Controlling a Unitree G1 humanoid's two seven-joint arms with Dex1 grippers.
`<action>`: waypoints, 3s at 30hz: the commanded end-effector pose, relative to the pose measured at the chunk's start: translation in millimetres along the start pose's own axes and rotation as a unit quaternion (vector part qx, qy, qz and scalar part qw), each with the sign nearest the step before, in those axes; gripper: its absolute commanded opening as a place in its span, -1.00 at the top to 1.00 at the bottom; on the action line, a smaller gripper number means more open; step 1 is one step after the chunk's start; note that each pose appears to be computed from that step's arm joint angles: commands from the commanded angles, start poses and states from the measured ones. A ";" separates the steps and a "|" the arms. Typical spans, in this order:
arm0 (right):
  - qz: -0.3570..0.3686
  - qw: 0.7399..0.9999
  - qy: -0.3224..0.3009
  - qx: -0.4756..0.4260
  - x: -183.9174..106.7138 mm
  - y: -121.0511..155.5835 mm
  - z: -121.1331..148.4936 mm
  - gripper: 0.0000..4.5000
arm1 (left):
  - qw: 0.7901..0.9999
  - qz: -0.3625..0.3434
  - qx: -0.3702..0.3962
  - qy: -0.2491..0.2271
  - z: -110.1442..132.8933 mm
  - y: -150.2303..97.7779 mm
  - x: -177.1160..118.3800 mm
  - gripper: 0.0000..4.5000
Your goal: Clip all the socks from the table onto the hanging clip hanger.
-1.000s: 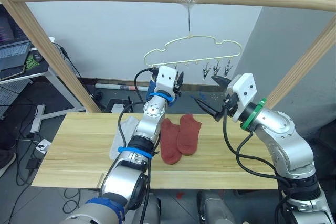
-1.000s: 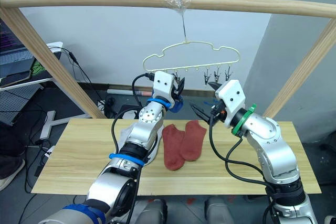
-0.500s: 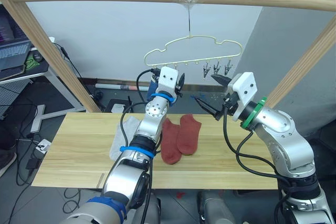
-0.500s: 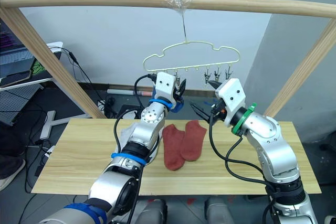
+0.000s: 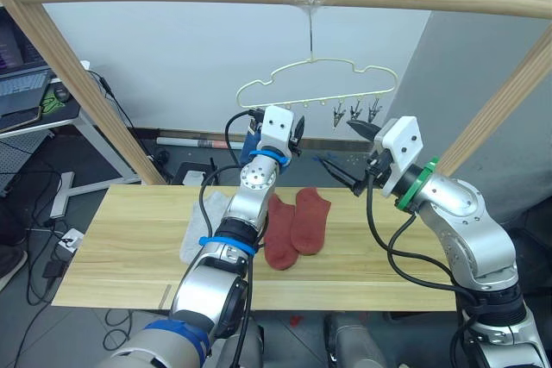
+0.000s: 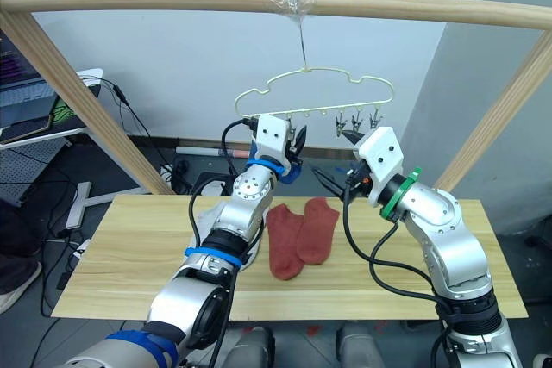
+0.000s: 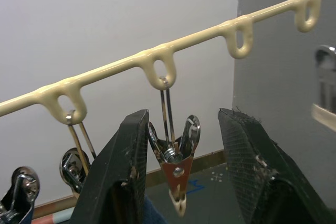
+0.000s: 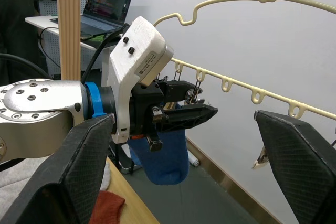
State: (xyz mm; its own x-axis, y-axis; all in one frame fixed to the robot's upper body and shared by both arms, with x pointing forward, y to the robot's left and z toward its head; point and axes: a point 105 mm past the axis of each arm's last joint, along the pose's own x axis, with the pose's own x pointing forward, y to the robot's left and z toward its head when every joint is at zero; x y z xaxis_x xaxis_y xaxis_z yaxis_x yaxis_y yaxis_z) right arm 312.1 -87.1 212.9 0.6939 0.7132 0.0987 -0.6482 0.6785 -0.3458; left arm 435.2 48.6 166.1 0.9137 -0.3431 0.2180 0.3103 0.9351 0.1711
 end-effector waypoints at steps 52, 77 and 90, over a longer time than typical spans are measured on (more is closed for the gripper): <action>0.025 0.955 0.281 0.091 53.2 51.9 -210.1 -1.00 | 0.967 -0.085 -0.223 0.090 15.4 30.8 -54.0 0.98; 0.063 0.991 0.120 0.022 -0.9 42.6 -132.1 0.98 | 0.884 -0.120 -0.436 0.117 20.9 23.4 -59.2 0.98; 0.048 0.988 0.024 -0.144 -4.9 49.7 -65.2 0.98 | 0.818 -0.173 -0.531 0.134 36.7 27.6 -62.8 0.98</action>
State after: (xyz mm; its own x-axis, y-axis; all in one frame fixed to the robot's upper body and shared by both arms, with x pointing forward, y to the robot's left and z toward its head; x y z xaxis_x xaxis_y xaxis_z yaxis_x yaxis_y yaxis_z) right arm 299.3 -73.4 119.0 0.6619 0.7482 -0.0463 -0.6369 0.5287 -0.5611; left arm 378.7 95.7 181.6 0.7248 -0.6867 0.0555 0.4513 0.4124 -0.7914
